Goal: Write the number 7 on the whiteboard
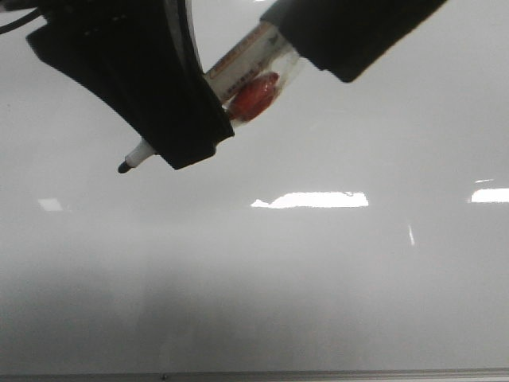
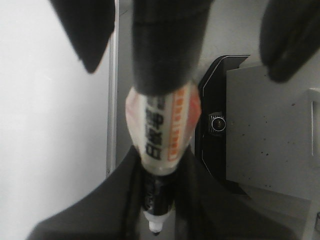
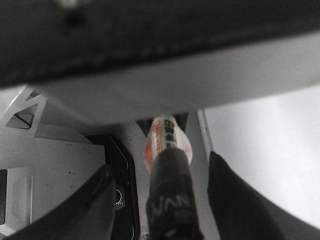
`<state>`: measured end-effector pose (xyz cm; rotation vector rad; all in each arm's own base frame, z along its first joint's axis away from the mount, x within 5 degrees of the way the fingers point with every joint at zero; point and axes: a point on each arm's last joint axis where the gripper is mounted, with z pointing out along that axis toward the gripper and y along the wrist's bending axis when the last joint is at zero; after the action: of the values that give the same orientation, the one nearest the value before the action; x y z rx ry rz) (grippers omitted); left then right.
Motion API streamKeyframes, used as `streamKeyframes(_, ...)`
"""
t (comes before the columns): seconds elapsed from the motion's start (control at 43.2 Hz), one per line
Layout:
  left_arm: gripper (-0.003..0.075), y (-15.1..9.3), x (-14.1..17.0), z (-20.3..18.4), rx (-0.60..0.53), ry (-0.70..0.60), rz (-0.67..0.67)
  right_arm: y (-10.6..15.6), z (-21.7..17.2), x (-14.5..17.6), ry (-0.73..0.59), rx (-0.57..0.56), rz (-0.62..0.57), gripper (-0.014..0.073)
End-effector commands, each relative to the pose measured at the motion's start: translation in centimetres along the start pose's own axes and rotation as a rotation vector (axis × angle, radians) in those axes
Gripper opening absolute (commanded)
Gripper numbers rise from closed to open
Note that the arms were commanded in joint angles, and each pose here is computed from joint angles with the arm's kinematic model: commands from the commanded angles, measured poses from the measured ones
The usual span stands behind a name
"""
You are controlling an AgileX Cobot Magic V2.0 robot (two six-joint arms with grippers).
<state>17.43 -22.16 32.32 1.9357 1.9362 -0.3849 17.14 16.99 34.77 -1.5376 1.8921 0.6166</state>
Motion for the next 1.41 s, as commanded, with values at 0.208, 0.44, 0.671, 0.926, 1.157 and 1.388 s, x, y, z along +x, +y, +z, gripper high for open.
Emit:
streamKeyframes(0.208,-0.0020,-0.2,-1.0,-1.7,-0.042,-0.080,0.012,-0.1,-0.9,-1.7,-0.099,0.021,0.021,0.0228)
streamKeyframes(0.44,0.0067,-0.2,-1.1,-1.7,-0.047,-0.085,0.012,-0.1,-0.9,-1.7,-0.098,0.020,0.021,-0.0014)
streamKeyframes(0.671,0.0384,-0.1,-1.0,-2.2,-0.063,-0.098,-0.033,-0.2,-0.8,-1.4,-0.076,0.029,0.052,-0.0066)
streamKeyframes(0.926,0.0407,0.0,2.2,-7.7,-0.208,-0.188,-0.216,-0.4,-3.3,-0.2,0.003,0.199,0.143,-0.0066)
streamKeyframes(1.157,0.0407,-1.9,7.9,-13.4,-0.455,-0.360,-0.515,-1.5,-8.4,2.2,-0.023,0.448,0.375,-0.0066)
streamKeyframes(1.388,0.0407,-4.4,11.0,-14.5,-0.625,-0.504,-0.673,0.5,-9.9,4.2,-0.275,0.537,0.492,-0.0066)
